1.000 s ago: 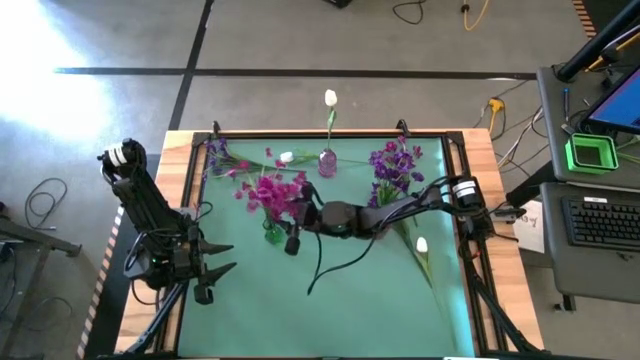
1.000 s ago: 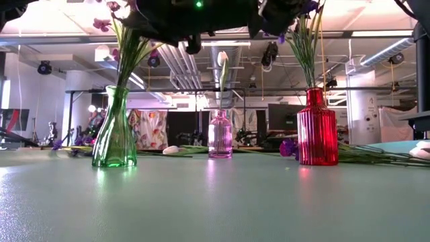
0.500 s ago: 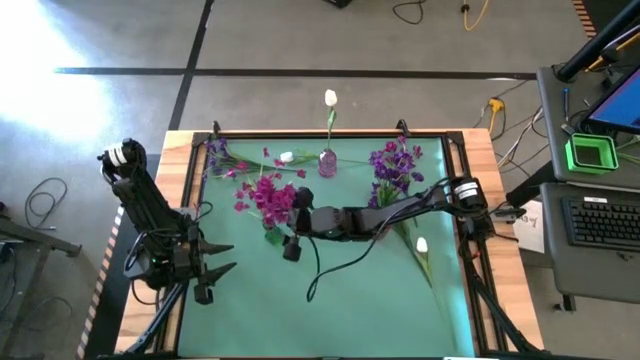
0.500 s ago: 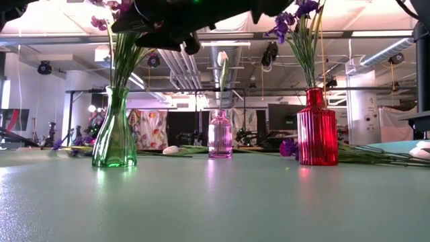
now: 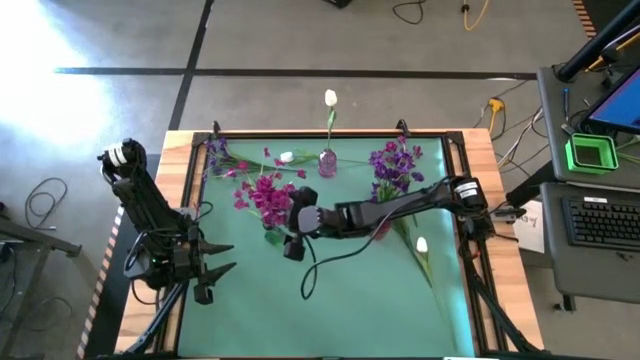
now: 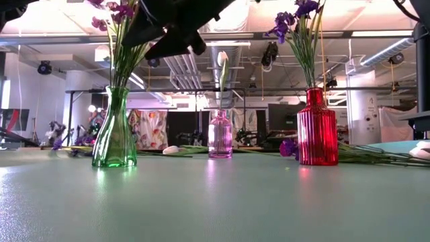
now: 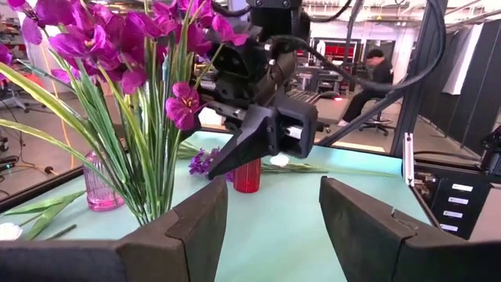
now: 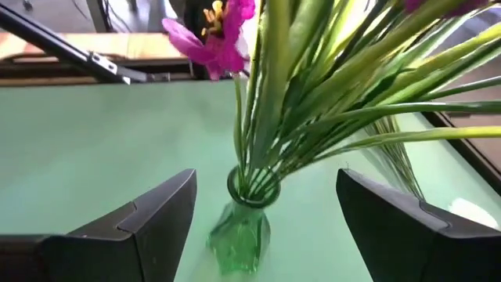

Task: Sort flowers into vase by color
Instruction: Put the bottom white tulip into the purple flower vase

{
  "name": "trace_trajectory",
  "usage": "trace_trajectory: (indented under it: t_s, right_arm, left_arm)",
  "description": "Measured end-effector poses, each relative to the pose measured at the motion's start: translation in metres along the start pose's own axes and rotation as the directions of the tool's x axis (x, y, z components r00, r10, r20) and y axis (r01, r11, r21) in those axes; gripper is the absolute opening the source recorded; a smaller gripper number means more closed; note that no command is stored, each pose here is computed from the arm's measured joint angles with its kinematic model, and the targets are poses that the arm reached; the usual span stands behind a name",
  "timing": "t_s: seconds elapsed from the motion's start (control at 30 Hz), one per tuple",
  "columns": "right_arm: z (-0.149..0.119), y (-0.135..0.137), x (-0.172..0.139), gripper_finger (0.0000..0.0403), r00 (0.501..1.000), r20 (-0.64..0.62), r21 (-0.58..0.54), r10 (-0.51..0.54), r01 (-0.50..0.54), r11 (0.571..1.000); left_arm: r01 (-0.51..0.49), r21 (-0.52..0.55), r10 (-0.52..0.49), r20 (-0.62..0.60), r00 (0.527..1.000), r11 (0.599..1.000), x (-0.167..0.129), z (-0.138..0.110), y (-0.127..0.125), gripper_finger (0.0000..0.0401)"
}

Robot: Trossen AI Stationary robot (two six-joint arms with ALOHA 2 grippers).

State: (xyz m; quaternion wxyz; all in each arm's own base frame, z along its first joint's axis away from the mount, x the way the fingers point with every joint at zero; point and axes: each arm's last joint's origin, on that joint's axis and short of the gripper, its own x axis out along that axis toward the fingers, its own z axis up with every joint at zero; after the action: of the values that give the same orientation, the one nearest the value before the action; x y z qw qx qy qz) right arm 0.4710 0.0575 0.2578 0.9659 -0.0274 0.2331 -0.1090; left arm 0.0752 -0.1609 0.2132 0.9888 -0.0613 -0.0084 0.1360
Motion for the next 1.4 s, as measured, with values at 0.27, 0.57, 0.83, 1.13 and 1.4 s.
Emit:
trace_trajectory:
  t_s: [0.27,0.57,0.83,1.13,1.4]
  right_arm:
    - [0.020,0.000,-0.020,0.0300,0.986,-0.165,-0.032,-0.024,0.019,0.999]
    - [0.040,-0.005,-0.046,0.0299,0.952,-0.304,-0.043,-0.044,0.032,0.999]
    - [0.056,-0.012,-0.067,0.0299,0.930,-0.363,-0.042,-0.056,0.043,0.998]
    - [0.089,-0.022,-0.117,0.0299,0.907,-0.417,0.046,-0.058,0.085,0.995]
    - [0.105,-0.032,-0.179,0.0299,0.927,-0.373,0.183,-0.026,0.101,0.978]
  left_arm:
    - [0.000,-0.017,0.000,0.000,1.000,1.000,0.000,0.000,0.000,0.0192]
    - [0.000,-0.035,0.000,0.000,1.000,0.999,0.000,0.000,0.000,0.0192]
    - [0.000,-0.035,0.000,0.000,1.000,0.999,0.000,0.000,0.000,0.0192]
    - [0.000,-0.039,0.000,0.000,1.000,0.999,0.000,0.000,0.000,0.0192]
    - [-0.002,-0.040,0.002,0.000,1.000,0.999,0.000,0.000,0.000,0.0192]
